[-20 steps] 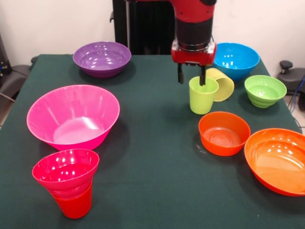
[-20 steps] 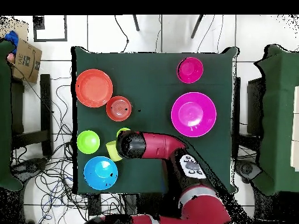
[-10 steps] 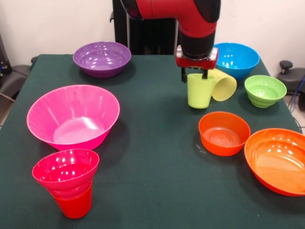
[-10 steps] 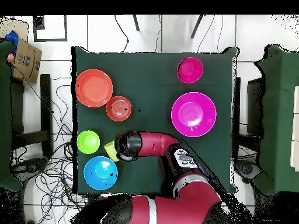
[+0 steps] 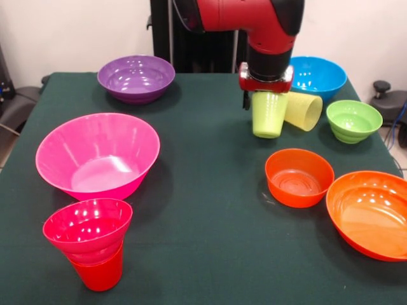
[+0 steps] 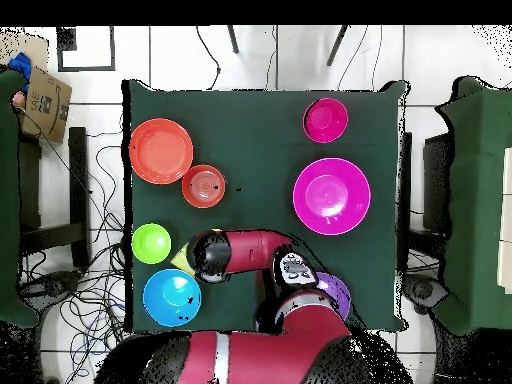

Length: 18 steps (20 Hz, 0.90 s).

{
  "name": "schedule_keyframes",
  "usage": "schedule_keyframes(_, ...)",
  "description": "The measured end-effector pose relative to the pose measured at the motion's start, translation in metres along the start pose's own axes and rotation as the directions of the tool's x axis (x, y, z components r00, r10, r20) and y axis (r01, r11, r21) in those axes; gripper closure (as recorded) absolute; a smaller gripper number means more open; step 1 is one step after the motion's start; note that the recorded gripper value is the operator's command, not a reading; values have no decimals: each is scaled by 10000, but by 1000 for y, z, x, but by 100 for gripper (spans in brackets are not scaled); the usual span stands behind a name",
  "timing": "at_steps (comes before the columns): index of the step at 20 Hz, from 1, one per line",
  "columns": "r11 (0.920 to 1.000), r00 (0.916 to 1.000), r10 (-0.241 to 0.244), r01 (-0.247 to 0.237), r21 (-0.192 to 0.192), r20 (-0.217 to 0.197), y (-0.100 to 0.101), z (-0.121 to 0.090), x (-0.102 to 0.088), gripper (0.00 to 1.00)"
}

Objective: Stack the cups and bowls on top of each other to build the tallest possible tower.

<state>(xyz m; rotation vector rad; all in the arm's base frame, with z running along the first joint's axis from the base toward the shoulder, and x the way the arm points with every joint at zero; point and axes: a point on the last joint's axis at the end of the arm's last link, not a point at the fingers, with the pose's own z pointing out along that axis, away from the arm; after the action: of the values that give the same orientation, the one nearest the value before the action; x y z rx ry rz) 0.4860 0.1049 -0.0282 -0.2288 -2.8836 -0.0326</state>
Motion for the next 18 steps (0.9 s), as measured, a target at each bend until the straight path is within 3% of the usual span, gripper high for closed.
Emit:
schedule_keyframes(9, 9997, 9999, -36, 33, 237, 124, -4, -1, 1, 0)
schedule_keyframes(18, 9995, 9993, 218, -224, 204, 291, -18, -3, -6, 0)
